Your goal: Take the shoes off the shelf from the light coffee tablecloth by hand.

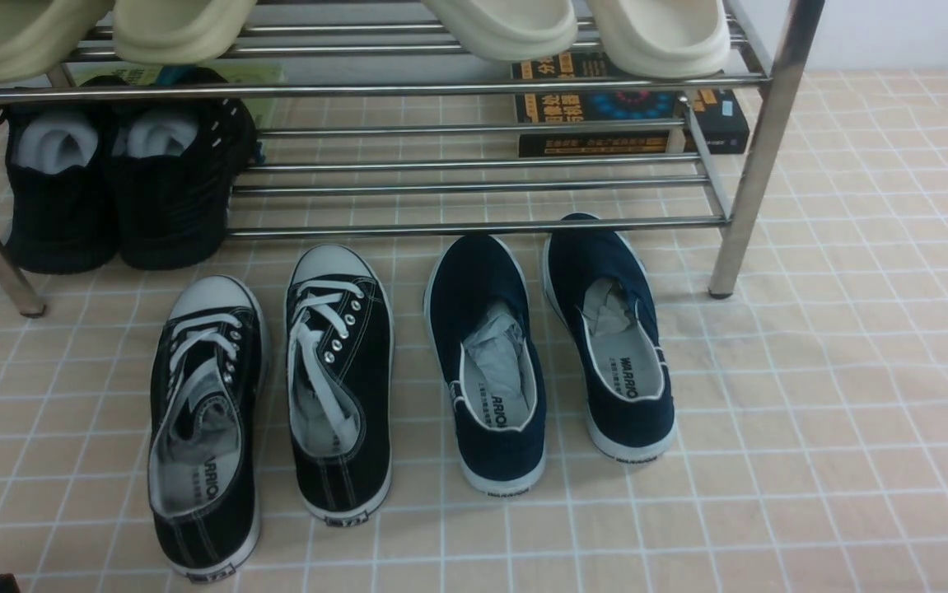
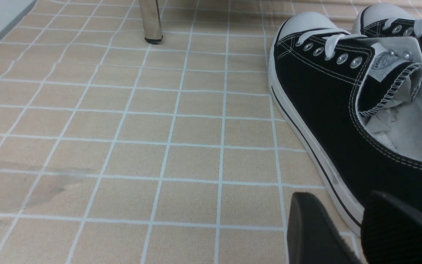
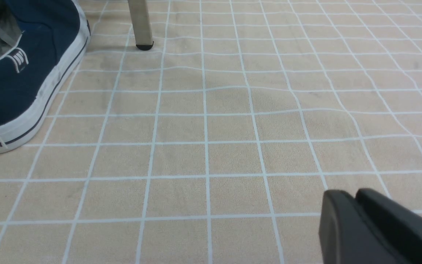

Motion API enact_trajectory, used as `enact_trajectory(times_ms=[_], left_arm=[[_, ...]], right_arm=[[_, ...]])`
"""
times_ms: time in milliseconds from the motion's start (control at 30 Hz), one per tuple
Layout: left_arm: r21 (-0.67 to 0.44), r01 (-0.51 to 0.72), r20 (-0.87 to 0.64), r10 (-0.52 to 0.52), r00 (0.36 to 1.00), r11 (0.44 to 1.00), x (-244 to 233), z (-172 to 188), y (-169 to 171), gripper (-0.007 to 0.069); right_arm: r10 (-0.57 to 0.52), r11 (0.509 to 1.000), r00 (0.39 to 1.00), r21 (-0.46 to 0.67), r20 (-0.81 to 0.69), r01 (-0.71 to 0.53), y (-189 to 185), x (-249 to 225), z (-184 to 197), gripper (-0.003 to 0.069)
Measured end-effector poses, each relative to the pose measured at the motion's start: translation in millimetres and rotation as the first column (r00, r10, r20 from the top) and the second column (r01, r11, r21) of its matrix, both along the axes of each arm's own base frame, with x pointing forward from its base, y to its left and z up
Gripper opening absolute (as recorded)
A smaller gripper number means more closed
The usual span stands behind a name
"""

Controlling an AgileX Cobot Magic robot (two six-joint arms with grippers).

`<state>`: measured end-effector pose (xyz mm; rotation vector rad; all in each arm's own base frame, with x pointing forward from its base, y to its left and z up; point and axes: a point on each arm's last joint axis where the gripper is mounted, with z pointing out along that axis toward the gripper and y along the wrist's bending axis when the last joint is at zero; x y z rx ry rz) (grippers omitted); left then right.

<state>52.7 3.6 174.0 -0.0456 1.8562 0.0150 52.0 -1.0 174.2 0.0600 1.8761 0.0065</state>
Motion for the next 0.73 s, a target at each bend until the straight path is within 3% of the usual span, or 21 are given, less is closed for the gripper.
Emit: enact_trajectory(times_ms=[733], left_arm=[[0.0, 0.0, 0.0, 0.0, 1.0, 1.0, 0.0, 0.0, 0.0, 0.0242]], right_arm=[[0.0, 1.0, 1.0, 0.0, 0.0, 0.0, 0.0, 0.0, 0.0, 0.01]])
